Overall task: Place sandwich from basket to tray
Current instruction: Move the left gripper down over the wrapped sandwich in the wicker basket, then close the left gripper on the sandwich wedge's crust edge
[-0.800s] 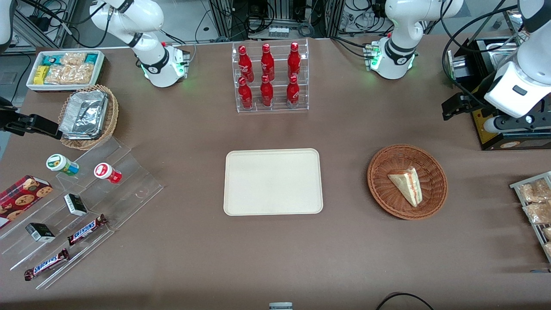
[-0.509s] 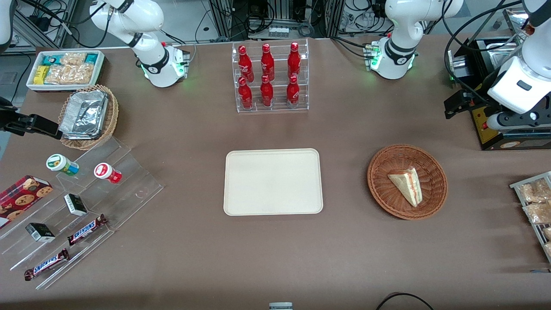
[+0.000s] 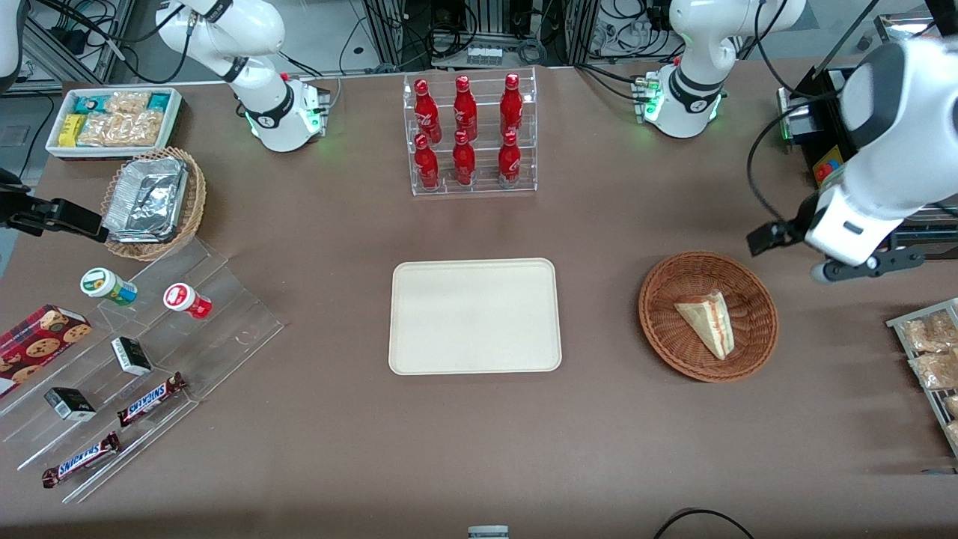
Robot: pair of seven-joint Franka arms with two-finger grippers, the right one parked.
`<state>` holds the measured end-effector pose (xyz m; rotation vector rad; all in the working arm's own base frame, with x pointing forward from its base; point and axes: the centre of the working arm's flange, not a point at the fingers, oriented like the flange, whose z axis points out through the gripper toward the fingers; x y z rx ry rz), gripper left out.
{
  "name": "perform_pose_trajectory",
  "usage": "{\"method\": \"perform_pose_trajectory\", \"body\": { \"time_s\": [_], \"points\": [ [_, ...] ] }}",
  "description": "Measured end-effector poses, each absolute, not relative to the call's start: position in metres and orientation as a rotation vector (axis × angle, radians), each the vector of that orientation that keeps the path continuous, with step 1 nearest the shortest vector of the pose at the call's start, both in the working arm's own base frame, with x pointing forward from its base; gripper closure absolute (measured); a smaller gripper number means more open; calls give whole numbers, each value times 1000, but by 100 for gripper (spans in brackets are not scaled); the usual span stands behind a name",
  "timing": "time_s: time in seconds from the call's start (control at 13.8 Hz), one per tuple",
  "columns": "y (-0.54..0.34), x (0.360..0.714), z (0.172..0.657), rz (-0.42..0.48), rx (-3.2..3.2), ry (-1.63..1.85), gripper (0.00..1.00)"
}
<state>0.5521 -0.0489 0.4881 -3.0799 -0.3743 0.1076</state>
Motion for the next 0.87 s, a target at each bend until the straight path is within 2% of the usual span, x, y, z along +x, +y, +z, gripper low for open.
{"method": "perform_pose_trajectory", "body": {
  "time_s": [0.22, 0.87],
  "points": [
    [-49, 549, 451, 80, -3053, -533, 0],
    [-49, 544, 331, 3, -3068, -626, 0]
  ]
}}
